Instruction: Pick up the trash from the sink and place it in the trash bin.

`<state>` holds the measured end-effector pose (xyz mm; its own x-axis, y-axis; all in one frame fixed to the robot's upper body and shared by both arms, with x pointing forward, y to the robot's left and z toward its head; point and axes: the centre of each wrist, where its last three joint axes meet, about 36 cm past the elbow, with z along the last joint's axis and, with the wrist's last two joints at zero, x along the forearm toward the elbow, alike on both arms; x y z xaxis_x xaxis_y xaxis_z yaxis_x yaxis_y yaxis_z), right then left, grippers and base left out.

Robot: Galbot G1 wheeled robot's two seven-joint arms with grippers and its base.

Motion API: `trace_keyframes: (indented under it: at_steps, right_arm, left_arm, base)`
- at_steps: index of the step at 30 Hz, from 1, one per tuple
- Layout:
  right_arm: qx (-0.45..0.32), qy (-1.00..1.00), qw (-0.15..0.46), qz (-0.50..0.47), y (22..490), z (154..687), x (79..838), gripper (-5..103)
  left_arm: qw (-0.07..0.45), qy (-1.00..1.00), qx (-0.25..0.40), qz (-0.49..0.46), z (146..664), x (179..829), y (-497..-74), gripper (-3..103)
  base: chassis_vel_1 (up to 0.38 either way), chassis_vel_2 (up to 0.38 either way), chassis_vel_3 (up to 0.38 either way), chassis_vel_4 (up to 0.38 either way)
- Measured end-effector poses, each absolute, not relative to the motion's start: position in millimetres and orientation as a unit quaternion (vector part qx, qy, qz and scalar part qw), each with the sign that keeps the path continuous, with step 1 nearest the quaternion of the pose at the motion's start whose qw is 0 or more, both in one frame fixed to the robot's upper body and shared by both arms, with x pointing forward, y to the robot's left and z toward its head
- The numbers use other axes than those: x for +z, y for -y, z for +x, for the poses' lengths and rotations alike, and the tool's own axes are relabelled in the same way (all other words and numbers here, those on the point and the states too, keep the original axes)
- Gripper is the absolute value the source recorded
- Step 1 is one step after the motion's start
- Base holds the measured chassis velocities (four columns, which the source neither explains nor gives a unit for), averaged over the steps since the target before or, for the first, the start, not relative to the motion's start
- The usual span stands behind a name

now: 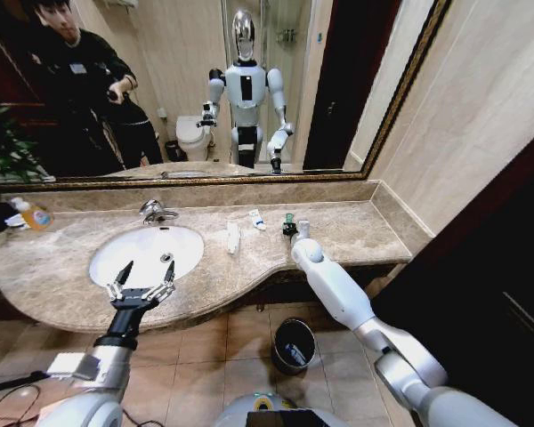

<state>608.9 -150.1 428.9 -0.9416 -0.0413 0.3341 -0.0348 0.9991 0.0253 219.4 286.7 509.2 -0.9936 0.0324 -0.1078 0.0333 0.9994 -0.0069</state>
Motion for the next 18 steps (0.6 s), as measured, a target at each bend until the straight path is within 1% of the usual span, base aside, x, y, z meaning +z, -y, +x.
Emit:
trace_keyframes:
  at_steps: [1, 2, 8, 13, 18]
  right_arm:
    - [-0.006, 0.986, 0.164, 0.021, 151, 606, 430, 21]
    - [-0.003, 0.987, 0.158, 0.025, 152, 603, 433, 21]
    - [0.005, 0.990, 0.132, 0.041, 154, 584, 447, 21]
    - [0.014, 0.993, 0.104, 0.057, 163, 555, 461, 21]
    - [0.013, 0.993, 0.078, 0.088, 185, 517, 468, 21]
  left_arm:
    - [0.054, -0.998, -0.004, 0.016, 219, 509, -287, 100]
    - [0.054, -0.998, -0.004, 0.017, 219, 509, -287, 100]
    - [0.054, -0.998, -0.004, 0.016, 219, 509, -287, 100]
    - [0.054, -0.998, -0.004, 0.016, 219, 509, -287, 100]
    - [0.054, -0.998, -0.004, 0.016, 219, 509, -287, 100]
  base:
    - [0.000, 0.000, 0.000, 0.000]
    - [0.000, 0.000, 0.000, 0.000]
    - [0.000, 0.000, 0.000, 0.000]
    - [0.000, 0.000, 0.000, 0.000]
    - [0.000, 0.000, 0.000, 0.000]
